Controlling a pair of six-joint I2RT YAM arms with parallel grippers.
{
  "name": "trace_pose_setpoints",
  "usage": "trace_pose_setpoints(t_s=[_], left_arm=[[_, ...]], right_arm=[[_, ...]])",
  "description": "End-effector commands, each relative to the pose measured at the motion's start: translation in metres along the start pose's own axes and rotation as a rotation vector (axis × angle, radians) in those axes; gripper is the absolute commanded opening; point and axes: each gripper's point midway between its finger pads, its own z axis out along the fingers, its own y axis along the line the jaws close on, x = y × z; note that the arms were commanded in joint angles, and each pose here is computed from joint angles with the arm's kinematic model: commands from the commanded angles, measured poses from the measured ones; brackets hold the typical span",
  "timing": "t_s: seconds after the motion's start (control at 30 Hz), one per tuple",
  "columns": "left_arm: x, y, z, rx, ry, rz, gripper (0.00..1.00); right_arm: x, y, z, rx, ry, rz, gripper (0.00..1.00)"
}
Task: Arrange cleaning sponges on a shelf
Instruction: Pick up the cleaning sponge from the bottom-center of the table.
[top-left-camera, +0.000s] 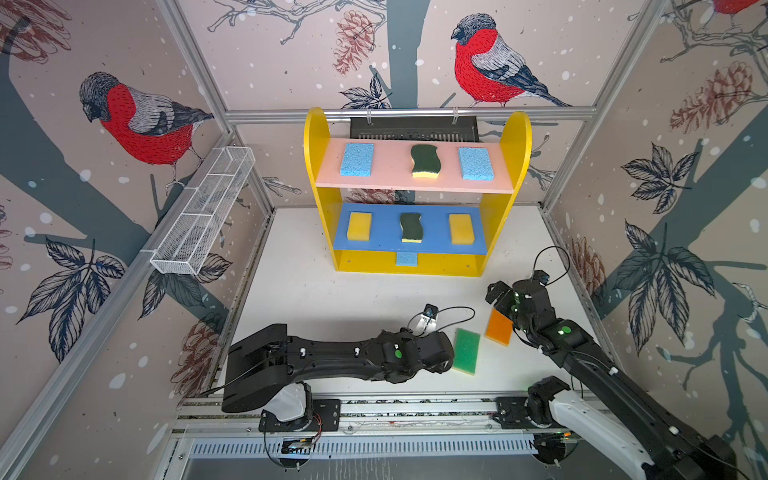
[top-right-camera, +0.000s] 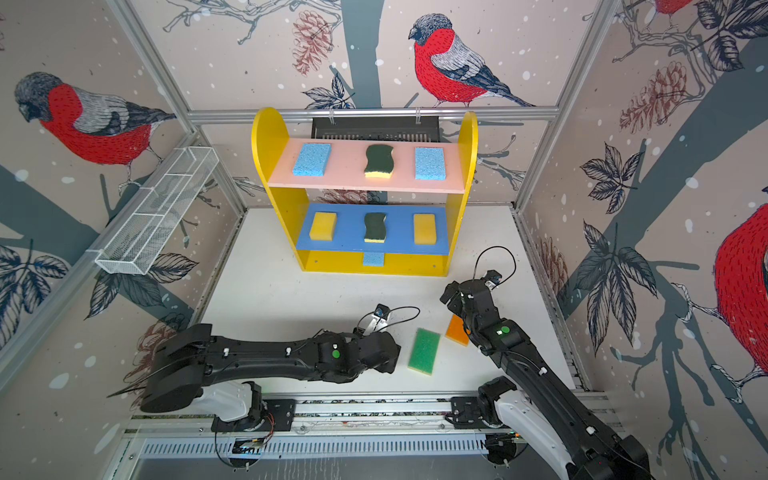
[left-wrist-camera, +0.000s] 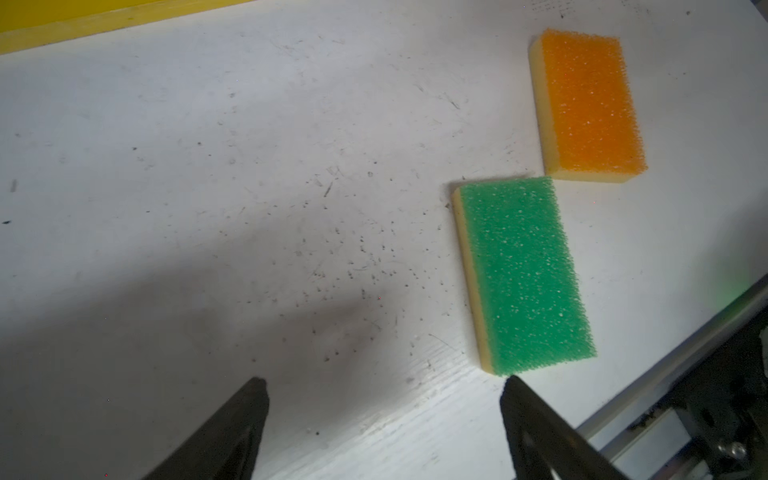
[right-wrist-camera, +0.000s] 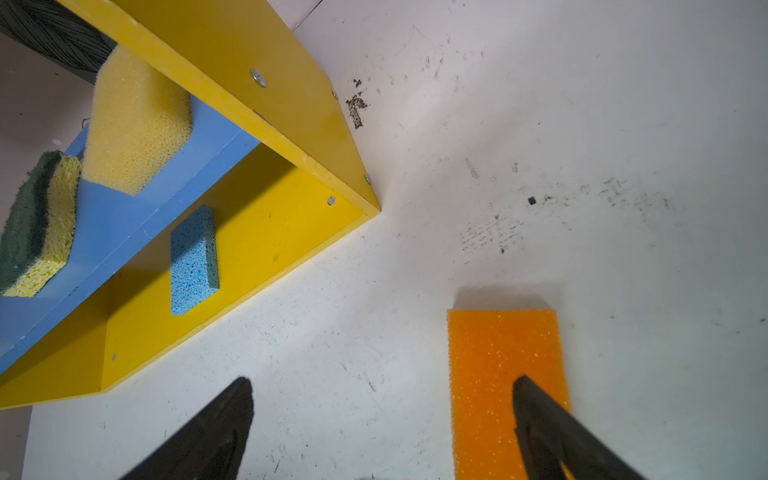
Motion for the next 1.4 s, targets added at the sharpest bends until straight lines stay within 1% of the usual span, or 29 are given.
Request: trace_pose_setpoints(t_s=[0.0, 0.07, 0.23, 0.37, 0.53, 0.6, 0.9, 0.97, 1.03, 1.2, 1.37], left_arm=[[0.005, -0.022, 0.005, 0.035, 0.024, -0.007, 0.89], [0.005, -0.038, 0.007, 0.064, 0.037, -0.002, 0.89], [0.012, -0.065, 0.014, 0.128, 0.076, 0.009, 0.9], [0.019, -0.078, 0.021, 0.126, 0.107, 0.031, 0.91], [0.031, -0.08, 0.032, 0.076, 0.156, 0.028, 0.91], [0.033, -0.082, 0.034, 0.079, 0.162, 0.027, 0.92], [0.041, -0.086, 0.043, 0.064, 0.197, 0.025, 0.92], [0.042, -0.085, 0.045, 0.046, 0.207, 0.019, 0.92], [0.043, -0.079, 0.048, -0.005, 0.216, 0.011, 0.92], [0.044, -0.085, 0.051, -0.004, 0.229, 0.022, 0.92], [0.048, -0.085, 0.057, -0.035, 0.258, 0.022, 0.92]], right_arm=[[0.0, -0.002, 0.001, 0.001, 0.005, -0.024, 0.98], [-0.003, -0.005, 0.001, 0.009, 0.003, -0.023, 0.98], [-0.009, -0.011, 0.0, 0.015, 0.002, -0.011, 0.99], [-0.013, -0.016, -0.001, 0.014, -0.001, 0.007, 0.99], [-0.016, -0.019, -0.004, 0.004, -0.002, 0.022, 1.0], [-0.016, -0.02, -0.004, 0.003, -0.002, 0.024, 1.0], [-0.018, -0.022, -0.005, -0.002, 0.003, 0.026, 1.0], [-0.019, -0.022, -0.006, -0.005, 0.001, 0.028, 1.0], [-0.019, -0.023, -0.006, -0.003, 0.002, 0.03, 1.0], [-0.019, -0.024, -0.006, -0.006, 0.002, 0.034, 1.0], [-0.02, -0.026, -0.007, 0.0, -0.002, 0.037, 1.0]])
